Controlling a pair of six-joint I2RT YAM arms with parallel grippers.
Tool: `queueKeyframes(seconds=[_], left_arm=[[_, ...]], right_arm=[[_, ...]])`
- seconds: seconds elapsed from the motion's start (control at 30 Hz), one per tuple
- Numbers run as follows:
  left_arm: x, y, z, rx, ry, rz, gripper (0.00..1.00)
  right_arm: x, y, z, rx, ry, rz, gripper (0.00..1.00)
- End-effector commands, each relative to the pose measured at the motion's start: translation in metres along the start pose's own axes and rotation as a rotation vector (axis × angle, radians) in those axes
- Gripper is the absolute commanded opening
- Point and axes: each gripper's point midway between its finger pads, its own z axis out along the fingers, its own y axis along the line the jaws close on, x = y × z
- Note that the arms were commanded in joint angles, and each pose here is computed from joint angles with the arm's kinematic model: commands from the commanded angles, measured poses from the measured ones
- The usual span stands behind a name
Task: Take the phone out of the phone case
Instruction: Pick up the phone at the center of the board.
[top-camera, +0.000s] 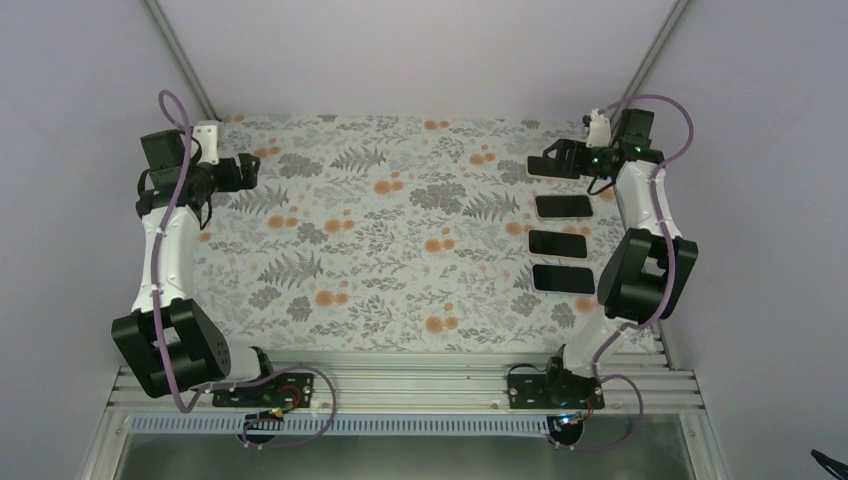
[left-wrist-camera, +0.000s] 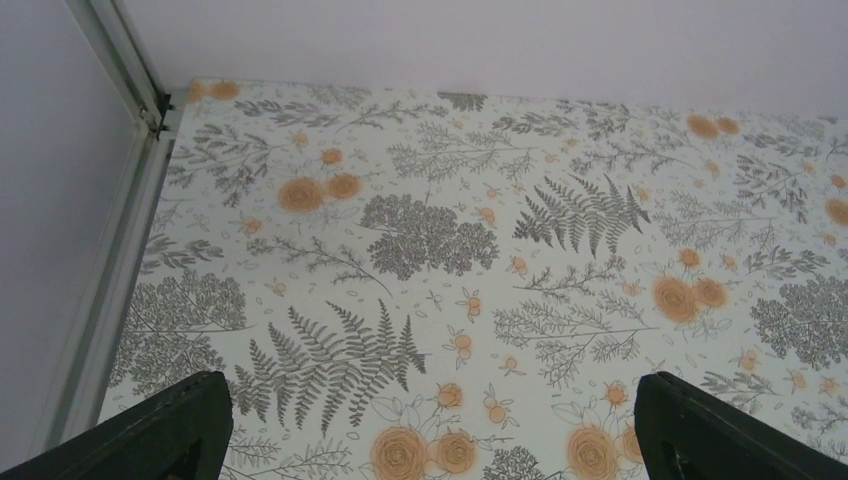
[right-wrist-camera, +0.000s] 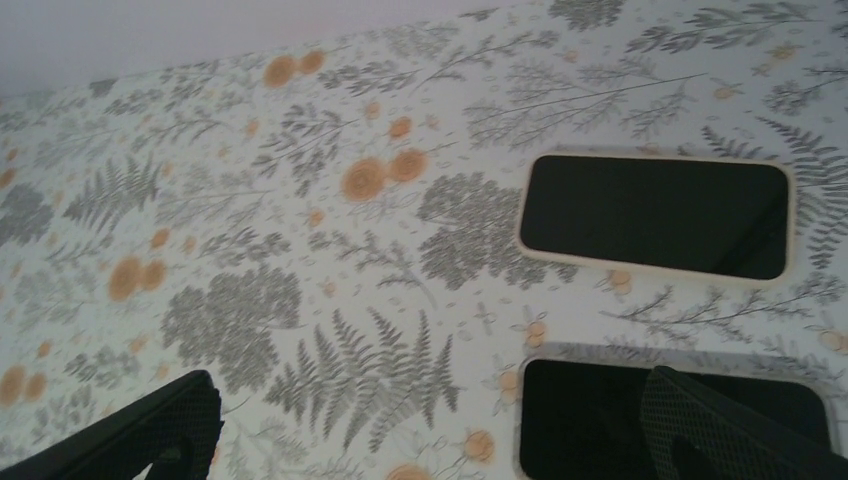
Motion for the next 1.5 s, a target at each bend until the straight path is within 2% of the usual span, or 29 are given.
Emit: queueKeyframes(seconds=[0.0,0.33,0.6,1.0,1.47], left_arm=[[-0.013,-0.005,-0.010,-0.007,-0.071,0.004,1.00],[-0.022,-0.006,-0.021,-0.035,-0.133,0.024,1.00],[-0.027,-0.009,-0.026,-0.028,-0.143,0.037,1.00],[-0.025,-0.009,-0.021,-0.019,-0.135,0.037,1.00],[-0.024,-0.009,-0.022,-0.021,-0.135,0.033,1.00]], right_arm=[[-0.014,-0.040,0.011,0.087,-0.009,0.058,0.99],[-0.020,-0.121,0.050,0.120,0.019,0.161,0.99],[-0.020,-0.161,0.079,0.139,0.045,0.196,0.99],[0.005,-0.176,0.121,0.074,0.099,0.260,0.99],[0.003,-0.178,0.156,0.053,0.085,0.269,0.99]])
